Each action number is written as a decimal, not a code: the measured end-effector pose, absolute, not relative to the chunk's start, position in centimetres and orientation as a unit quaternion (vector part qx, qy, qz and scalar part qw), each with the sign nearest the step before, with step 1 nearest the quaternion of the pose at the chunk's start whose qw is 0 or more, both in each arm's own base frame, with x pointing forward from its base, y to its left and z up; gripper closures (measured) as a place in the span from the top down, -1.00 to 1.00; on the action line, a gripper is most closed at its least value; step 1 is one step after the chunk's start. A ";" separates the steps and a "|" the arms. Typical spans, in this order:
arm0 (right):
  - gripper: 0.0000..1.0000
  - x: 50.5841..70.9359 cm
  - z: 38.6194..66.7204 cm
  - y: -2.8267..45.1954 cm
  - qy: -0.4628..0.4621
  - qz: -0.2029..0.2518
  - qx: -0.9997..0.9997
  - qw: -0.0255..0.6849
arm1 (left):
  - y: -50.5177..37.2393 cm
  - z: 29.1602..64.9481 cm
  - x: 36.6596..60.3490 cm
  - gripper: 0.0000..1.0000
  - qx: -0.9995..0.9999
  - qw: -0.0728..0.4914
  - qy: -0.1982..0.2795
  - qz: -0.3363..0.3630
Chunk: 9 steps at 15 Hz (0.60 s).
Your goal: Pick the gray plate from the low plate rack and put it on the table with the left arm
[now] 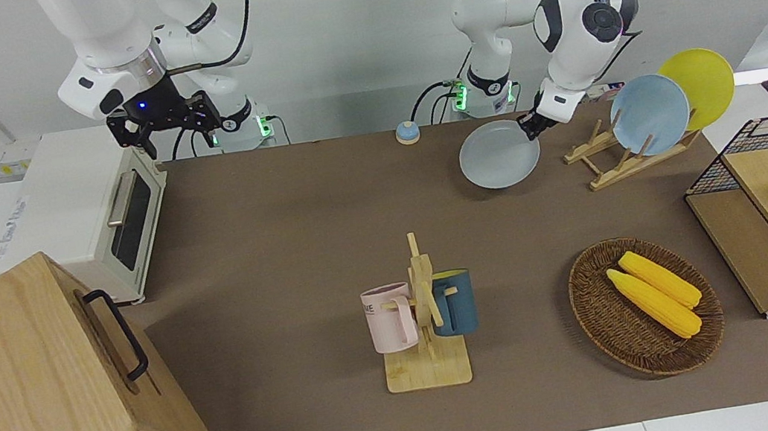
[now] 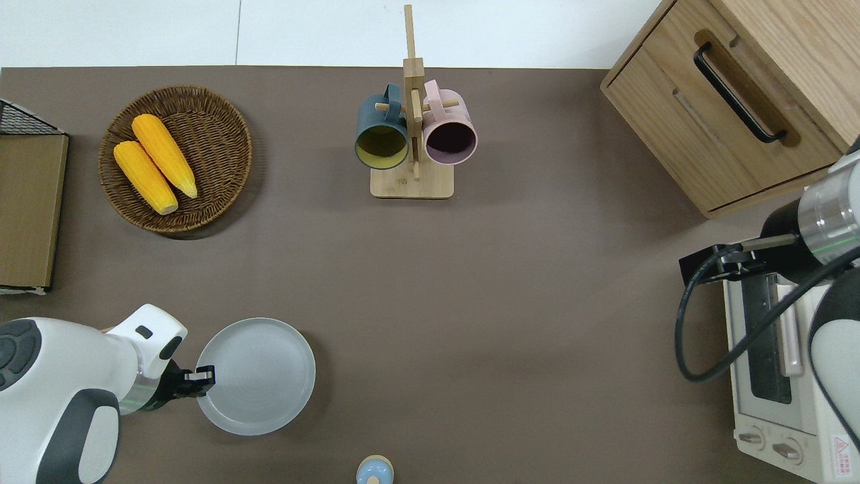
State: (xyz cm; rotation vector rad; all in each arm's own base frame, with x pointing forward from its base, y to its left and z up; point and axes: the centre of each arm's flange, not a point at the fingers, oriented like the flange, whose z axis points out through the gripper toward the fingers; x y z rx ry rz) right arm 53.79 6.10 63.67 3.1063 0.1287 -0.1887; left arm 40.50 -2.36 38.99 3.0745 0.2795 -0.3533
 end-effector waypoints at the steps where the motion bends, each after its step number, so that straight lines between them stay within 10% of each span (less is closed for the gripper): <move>1: 0.97 53.8 63.7 6.1 0.041 -0.061 0.997 0.013 | -2.4 38.7 40.4 -0.94 0.989 0.016 0.090 -0.117; 9: 0.97 53.8 63.7 6.1 0.041 -0.061 0.997 0.013 | -3.3 35.3 41.2 -0.94 0.988 0.011 0.084 -0.129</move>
